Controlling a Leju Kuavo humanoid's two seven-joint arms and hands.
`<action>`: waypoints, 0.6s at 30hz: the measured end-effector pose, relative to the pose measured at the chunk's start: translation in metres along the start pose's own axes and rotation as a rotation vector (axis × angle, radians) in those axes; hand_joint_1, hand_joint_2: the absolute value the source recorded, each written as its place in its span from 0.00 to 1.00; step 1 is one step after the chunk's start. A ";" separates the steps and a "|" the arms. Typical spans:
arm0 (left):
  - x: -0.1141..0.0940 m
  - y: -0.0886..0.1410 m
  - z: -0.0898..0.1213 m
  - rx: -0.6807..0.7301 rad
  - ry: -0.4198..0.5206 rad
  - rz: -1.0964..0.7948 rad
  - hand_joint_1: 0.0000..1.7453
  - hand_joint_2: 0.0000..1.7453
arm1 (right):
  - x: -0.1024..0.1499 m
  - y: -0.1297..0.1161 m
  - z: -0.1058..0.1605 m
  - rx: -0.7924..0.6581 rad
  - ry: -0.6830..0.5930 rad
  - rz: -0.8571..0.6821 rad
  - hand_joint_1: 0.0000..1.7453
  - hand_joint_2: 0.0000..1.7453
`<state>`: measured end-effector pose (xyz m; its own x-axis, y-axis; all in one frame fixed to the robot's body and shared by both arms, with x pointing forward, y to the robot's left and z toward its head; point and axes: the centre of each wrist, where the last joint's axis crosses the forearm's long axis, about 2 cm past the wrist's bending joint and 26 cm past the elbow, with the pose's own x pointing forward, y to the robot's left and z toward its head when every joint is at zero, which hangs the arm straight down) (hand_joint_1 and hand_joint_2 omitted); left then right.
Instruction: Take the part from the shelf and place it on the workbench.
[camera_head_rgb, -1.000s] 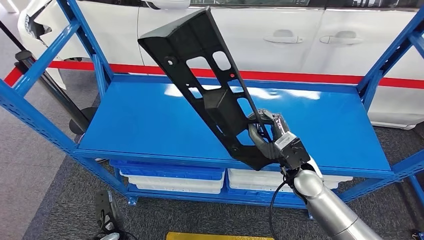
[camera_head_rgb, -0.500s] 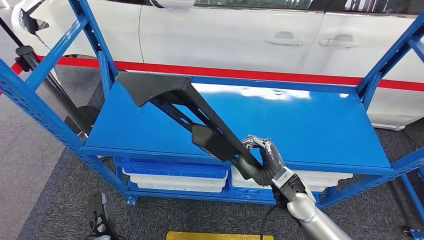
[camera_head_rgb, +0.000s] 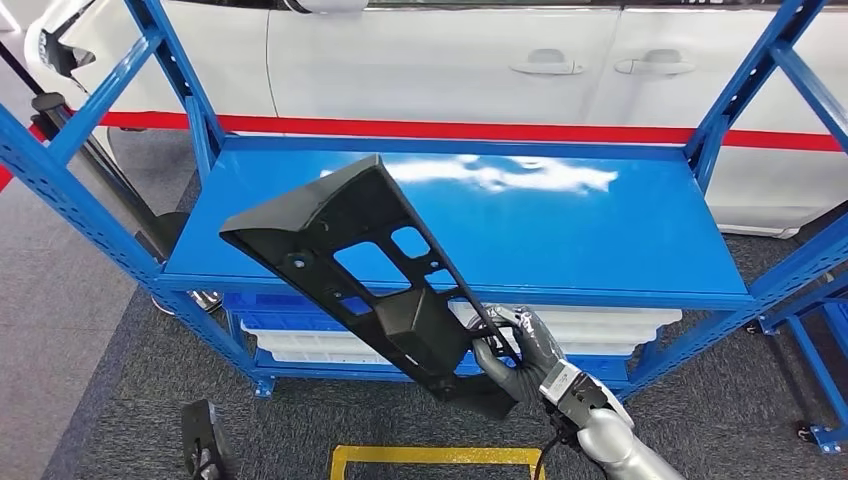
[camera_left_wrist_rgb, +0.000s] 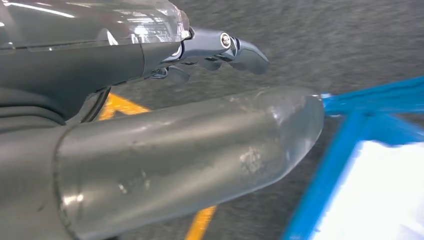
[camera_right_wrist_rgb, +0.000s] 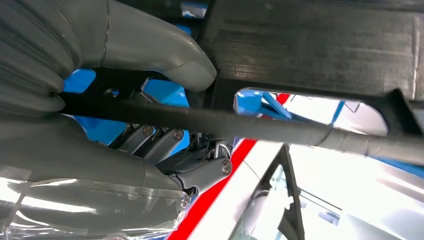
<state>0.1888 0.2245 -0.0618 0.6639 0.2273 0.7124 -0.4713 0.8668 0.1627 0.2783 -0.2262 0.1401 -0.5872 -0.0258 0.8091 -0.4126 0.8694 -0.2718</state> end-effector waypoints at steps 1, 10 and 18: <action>-0.004 -0.003 0.004 -0.004 0.008 -0.003 0.00 0.00 | -0.001 0.001 0.003 0.000 0.004 0.000 1.00 1.00; -0.010 -0.014 0.011 -0.027 0.047 -0.009 0.00 0.00 | -0.001 0.007 0.010 0.000 0.015 -0.006 1.00 1.00; -0.009 -0.017 0.012 -0.033 0.055 -0.008 0.00 0.00 | -0.001 0.012 0.010 -0.009 0.017 -0.019 1.00 1.00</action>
<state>0.1840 0.2022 -0.0630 0.6989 0.2436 0.6725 -0.4473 0.8825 0.1452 0.2669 -0.2208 0.1303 -0.5675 -0.0340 0.8227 -0.4169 0.8734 -0.2516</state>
